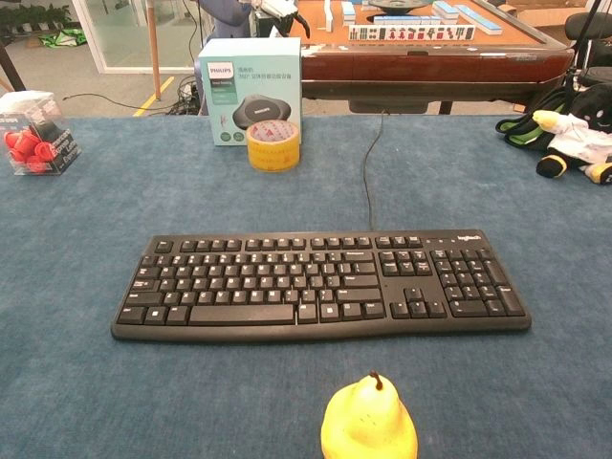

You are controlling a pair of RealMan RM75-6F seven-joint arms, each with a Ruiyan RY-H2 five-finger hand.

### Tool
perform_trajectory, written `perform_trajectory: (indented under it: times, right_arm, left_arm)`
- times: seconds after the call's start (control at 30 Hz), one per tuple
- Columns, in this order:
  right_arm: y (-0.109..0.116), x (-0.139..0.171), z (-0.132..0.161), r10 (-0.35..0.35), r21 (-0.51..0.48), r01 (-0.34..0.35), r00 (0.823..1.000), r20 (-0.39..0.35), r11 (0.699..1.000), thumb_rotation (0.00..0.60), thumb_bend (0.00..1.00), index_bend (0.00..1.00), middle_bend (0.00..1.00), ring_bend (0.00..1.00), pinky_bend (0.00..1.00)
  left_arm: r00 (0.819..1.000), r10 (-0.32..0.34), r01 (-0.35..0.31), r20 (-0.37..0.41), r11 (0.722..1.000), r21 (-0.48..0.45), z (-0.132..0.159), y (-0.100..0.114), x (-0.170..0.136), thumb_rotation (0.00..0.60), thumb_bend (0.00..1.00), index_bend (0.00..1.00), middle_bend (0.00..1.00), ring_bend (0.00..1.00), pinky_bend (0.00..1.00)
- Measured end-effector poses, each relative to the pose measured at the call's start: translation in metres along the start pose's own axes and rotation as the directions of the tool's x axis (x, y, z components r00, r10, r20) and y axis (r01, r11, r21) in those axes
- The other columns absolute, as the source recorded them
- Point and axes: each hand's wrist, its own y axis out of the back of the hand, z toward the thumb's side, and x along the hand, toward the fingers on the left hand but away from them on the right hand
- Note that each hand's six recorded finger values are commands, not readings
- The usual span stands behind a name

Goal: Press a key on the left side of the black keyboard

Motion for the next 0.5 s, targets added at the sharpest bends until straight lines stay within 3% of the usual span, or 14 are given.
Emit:
perform_trajectory:
  times: [0.5]
  right_arm:
    - [0.0041,-0.0003,-0.0016,-0.011,-0.009,0.011,1.000,0.005,1.000,0.600,0.42,0.54,0.53,0.48,0.77]
  left_arm:
    - [0.999,0.018,-0.017,0.046,1.000,-0.009,0.0082,0.0064,0.0009,0.600,0.29,0.43,0.55,0.62,0.90]
